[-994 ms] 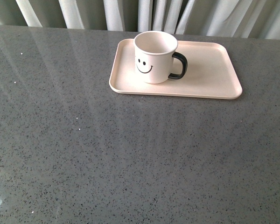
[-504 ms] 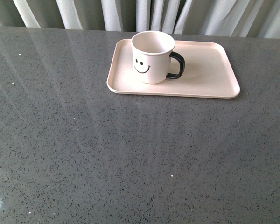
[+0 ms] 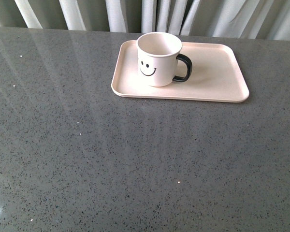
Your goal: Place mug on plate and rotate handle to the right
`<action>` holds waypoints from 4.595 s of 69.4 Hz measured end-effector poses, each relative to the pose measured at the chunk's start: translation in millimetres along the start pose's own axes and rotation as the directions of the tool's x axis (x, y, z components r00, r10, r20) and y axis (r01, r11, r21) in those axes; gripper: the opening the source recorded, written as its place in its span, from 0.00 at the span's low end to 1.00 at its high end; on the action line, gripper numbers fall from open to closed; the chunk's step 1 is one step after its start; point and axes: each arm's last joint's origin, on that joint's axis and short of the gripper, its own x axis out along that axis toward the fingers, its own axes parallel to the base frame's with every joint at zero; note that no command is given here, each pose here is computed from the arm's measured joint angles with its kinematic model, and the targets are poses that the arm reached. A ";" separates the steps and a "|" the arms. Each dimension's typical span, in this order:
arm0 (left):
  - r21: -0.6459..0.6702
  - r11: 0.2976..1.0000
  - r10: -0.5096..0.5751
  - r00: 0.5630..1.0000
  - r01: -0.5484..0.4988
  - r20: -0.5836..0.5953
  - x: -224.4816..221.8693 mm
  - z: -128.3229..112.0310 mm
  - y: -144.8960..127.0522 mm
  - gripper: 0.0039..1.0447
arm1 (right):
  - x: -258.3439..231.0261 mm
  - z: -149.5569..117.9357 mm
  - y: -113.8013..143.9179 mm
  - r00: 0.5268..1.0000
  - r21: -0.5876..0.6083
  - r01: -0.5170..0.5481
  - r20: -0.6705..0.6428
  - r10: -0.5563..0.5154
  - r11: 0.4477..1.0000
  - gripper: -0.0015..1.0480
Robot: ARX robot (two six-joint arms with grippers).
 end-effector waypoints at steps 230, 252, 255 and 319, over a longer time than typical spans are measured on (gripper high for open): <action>0.003 1.000 0.000 1.000 0.000 0.008 -49.7 2.3 0.0 0.91 | 343.3 -2.4 109.9 0.544 -0.231 -0.760 -0.737 0.401 0.608 0.91; 0.003 1.000 0.000 1.000 0.000 0.008 -49.7 2.3 0.0 0.91 | 357.6 -14.6 143.7 0.502 -0.202 -0.767 -0.781 0.372 0.609 0.91; 0.003 1.000 0.000 1.000 0.000 0.008 -49.7 2.3 0.0 0.91 | 358.3 -17.6 144.9 0.496 -0.198 -0.767 -0.786 0.369 0.611 0.91; 0.003 1.000 0.000 1.000 0.000 0.008 -49.7 2.3 0.0 0.91 | 373.3 -24.5 137.7 0.486 -0.244 -0.811 -0.787 0.380 0.532 0.02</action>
